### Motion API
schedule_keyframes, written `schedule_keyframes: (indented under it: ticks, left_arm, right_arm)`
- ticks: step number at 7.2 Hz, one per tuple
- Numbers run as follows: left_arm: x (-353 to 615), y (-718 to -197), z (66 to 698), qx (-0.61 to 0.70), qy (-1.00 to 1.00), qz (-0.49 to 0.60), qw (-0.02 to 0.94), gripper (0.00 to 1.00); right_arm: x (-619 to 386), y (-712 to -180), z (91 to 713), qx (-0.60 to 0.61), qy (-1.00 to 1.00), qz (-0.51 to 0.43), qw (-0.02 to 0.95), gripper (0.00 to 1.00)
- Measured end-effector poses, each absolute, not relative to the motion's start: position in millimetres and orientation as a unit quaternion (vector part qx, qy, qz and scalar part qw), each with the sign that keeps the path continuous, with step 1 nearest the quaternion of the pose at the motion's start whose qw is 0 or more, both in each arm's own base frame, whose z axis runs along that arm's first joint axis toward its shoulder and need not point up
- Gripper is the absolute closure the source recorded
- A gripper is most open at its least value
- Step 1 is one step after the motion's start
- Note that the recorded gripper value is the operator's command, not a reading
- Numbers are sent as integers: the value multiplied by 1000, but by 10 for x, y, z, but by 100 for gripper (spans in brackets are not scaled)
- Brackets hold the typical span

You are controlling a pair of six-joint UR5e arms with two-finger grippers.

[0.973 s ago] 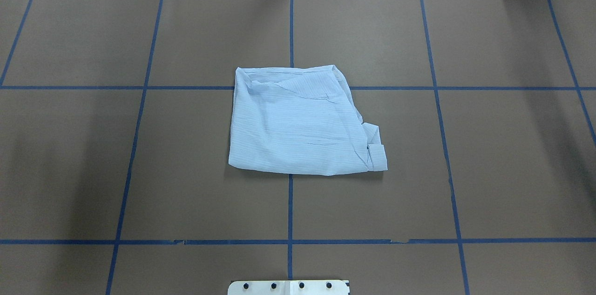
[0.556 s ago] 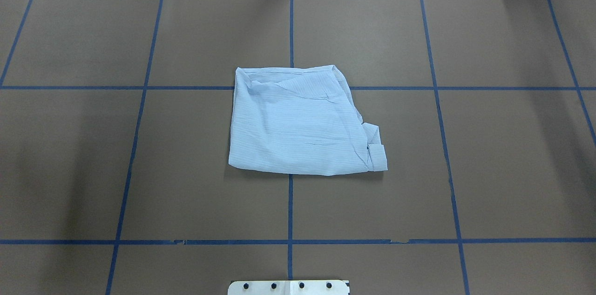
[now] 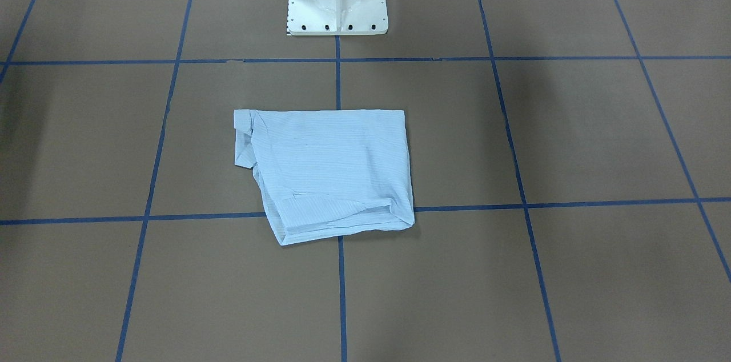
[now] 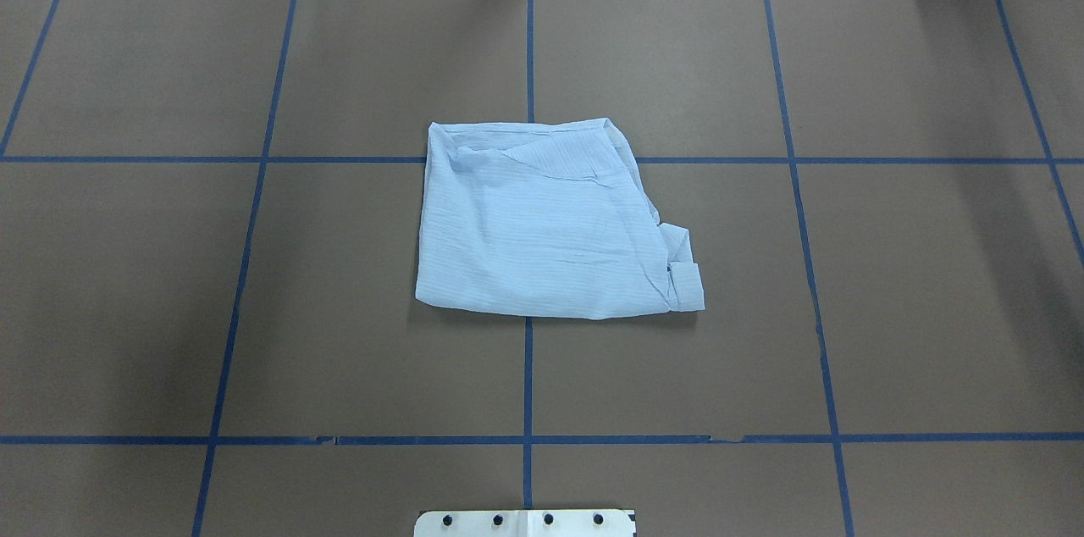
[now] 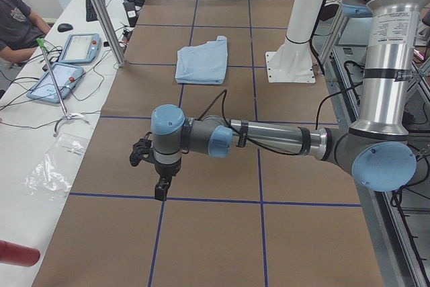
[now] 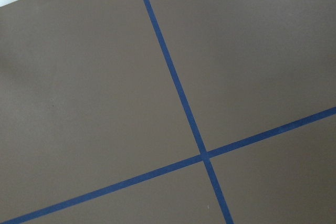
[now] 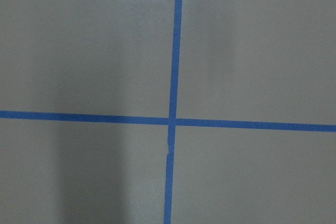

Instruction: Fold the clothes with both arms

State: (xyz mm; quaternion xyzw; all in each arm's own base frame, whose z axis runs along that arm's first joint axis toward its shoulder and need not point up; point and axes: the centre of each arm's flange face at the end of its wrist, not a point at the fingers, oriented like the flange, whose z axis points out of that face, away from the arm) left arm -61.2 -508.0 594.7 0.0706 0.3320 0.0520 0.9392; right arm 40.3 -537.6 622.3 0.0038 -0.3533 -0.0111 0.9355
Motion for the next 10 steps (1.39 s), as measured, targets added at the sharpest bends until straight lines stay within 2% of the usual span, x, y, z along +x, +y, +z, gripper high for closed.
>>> schedule_keyframes:
  ticks: [5, 10]
  left_arm:
    - [-551, -4892, 5964, 59, 374, 53, 924, 0]
    - [-555, -4896, 5967, 67, 371, 71, 923, 0]
  right_arm:
    - [635, -4630, 6344, -19, -390, 26, 920, 0]
    - [746, -4580, 6355, -16, -392, 39, 919, 0]
